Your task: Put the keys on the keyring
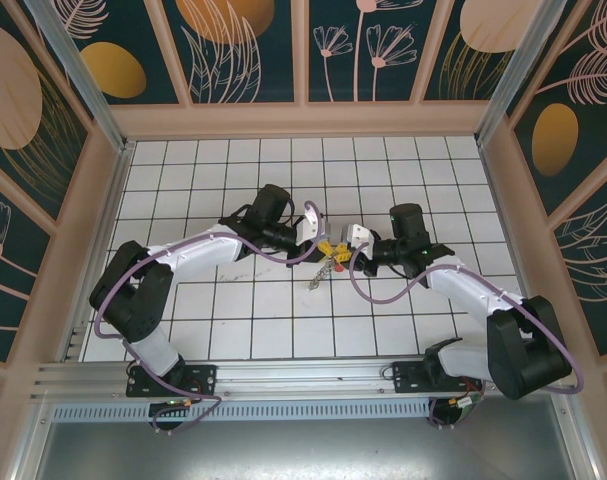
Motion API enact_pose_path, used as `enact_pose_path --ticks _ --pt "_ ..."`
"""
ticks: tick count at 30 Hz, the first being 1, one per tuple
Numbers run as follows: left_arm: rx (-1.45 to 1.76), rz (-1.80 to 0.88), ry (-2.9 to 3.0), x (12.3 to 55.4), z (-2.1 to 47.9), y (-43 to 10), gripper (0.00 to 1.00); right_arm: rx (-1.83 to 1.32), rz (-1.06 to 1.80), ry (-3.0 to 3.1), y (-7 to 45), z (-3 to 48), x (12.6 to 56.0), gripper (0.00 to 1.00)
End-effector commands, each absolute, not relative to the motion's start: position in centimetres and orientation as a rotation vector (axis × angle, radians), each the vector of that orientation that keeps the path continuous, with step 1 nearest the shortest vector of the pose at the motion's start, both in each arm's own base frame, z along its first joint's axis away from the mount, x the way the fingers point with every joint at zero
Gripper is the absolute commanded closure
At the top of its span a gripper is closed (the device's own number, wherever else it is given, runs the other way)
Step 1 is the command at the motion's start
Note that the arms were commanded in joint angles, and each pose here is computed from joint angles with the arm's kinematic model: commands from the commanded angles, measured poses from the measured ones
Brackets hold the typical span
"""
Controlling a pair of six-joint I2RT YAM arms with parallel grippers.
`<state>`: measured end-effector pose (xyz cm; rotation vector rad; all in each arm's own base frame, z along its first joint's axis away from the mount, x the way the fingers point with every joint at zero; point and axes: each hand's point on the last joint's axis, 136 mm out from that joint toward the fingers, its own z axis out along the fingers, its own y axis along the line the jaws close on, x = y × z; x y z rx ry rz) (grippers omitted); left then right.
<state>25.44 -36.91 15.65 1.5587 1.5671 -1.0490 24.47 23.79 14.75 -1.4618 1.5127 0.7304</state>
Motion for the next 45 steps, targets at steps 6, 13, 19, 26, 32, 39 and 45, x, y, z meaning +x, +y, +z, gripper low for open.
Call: enact_pose_path --ticks 6,13,19,26,32,39,45 --pt "1.594 -1.077 1.511 25.1 16.6 -37.3 1.0 -1.463 0.692 1.421 24.3 16.9 25.0 0.84" --pt "1.593 -1.073 1.517 25.2 16.6 -37.3 1.0 -1.472 0.706 1.418 24.3 17.0 24.7 0.87" --pt "1.594 -1.067 1.518 25.3 16.6 -37.3 1.0 -1.468 0.692 1.4 24.2 17.7 24.5 0.9" --pt "1.594 -1.068 1.516 25.3 16.8 -37.4 1.0 -1.475 0.724 1.413 24.4 17.3 24.4 0.85" --pt "1.597 -1.071 1.517 25.2 16.7 -37.3 1.0 -1.469 0.704 1.414 24.3 17.4 24.7 0.83" --pt "1.596 -1.073 1.507 25.3 16.9 -37.4 1.0 -1.482 0.747 1.422 24.6 17.0 24.5 0.88" --pt "1.589 -1.074 1.499 25.4 17.1 -37.5 1.0 -1.482 0.76 1.421 24.7 16.9 24.5 0.88"
